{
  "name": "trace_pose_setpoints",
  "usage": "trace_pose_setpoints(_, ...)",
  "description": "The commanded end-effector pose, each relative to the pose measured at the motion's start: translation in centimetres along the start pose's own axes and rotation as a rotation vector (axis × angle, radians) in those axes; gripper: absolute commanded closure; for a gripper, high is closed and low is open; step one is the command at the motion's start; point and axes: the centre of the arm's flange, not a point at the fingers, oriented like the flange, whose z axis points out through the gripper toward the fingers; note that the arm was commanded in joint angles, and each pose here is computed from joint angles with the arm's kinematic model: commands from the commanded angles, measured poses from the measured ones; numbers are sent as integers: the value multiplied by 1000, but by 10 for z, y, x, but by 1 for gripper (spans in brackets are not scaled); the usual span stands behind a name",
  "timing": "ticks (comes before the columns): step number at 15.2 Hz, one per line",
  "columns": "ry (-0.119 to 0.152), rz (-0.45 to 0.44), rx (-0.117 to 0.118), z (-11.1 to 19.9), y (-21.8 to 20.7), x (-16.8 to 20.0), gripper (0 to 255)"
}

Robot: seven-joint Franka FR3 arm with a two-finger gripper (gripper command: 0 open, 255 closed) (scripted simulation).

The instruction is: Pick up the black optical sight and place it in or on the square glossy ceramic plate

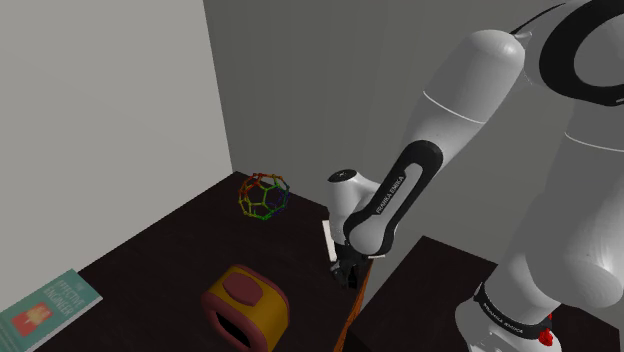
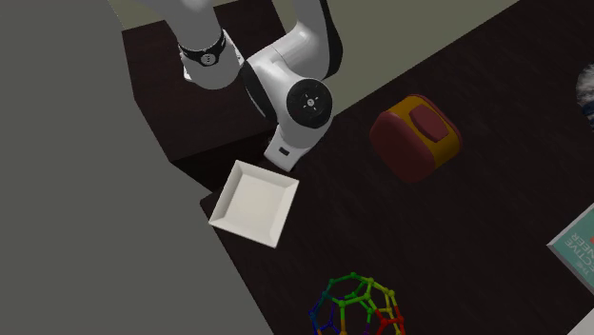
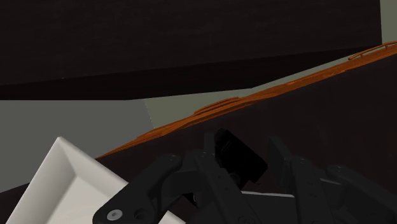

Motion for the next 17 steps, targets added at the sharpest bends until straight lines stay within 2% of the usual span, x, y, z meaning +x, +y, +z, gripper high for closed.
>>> trace_pose_setpoints(1, -1, -1, -1, 0, 0, 0, 255)
trace_pose_setpoints(4, -1, -1, -1, 1, 0, -1, 255)
trace_pose_setpoints(17, -1, -1, -1, -66, 2, -16, 255)
